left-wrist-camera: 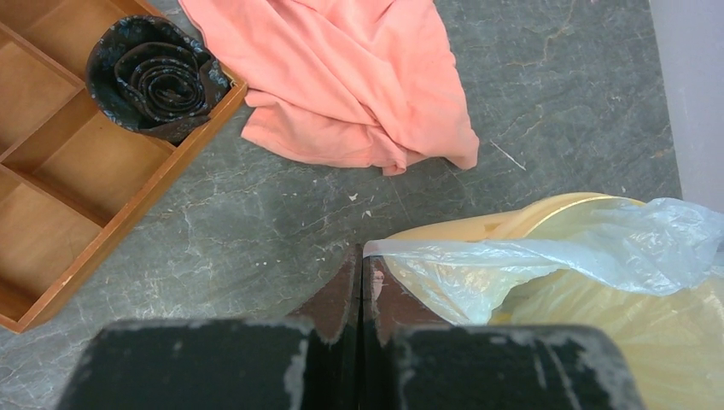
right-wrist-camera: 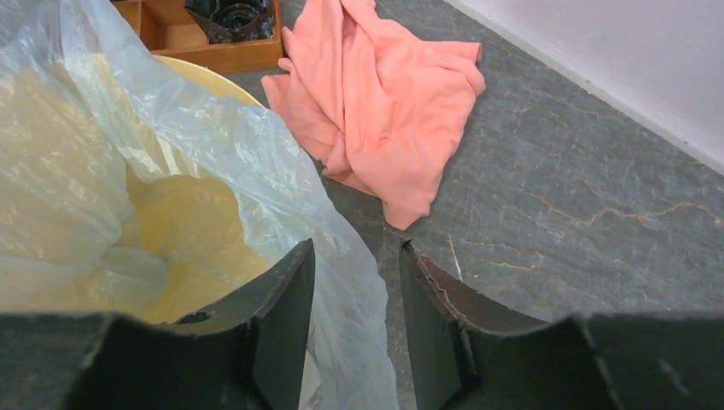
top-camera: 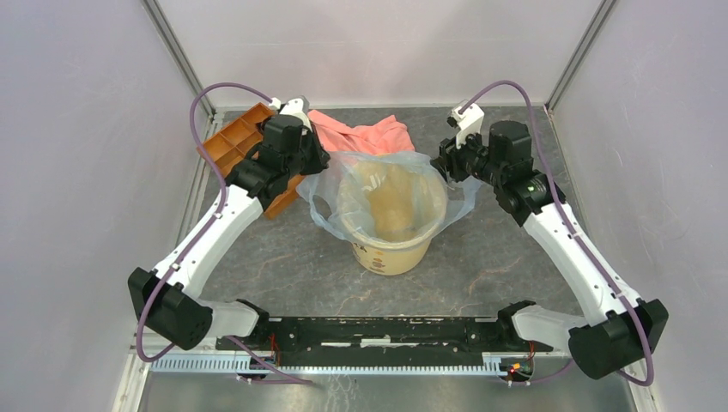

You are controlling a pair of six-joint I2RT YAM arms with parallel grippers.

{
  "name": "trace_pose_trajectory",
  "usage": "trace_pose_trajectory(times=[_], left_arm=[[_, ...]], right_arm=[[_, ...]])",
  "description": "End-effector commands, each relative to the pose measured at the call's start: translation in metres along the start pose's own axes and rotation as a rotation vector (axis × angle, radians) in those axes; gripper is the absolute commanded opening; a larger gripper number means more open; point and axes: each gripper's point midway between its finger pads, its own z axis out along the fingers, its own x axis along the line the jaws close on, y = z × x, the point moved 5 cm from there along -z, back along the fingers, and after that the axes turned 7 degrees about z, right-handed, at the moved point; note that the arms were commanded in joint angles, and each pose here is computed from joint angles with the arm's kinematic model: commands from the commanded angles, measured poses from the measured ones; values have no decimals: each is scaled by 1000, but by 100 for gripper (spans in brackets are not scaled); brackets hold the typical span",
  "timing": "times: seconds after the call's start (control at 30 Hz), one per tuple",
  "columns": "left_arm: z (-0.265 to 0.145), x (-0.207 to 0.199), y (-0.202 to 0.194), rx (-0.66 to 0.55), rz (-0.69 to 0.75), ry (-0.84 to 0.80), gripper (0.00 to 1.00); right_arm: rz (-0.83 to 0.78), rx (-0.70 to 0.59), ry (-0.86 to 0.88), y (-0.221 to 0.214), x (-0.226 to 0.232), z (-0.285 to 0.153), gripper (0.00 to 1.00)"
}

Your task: Put the trash bags into the trash bin

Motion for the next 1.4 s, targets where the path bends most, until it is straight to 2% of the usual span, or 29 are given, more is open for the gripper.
trace_pose_trajectory(times=[0.0,0.13,0.17,0.27,0.4,0.8,1.03,1.13,1.37], left_arm=[[3,-7,13,-55,-61,-37,2],[6,-8,15,-53,-63,-42,2],[7,-7,14,-52,-63,-39,2],[14,-4,10,-41,-63,-24,2],[24,-1,3,-21,-75,-28,2],[59,10,-23,51,-111,-31,2],[58,13,-48,105,-126,-67,2],[48,4,-40,87,-123,-132,2],[31,-20,4,-7,-135,-254,2]], right_arm=[[10,-17,15,5,-2,10,46],[13,16,13,-2,-5,17,49],[12,13,6,-3,-6,18,47],[22,-5,-8,-4,-10,21,20],[45,-4,-17,-9,-16,29,0],[126,57,-38,-47,-30,53,0],[147,105,-34,-74,-29,53,0],[140,88,-8,-61,-24,47,0],[167,-68,-51,-10,-25,32,0]])
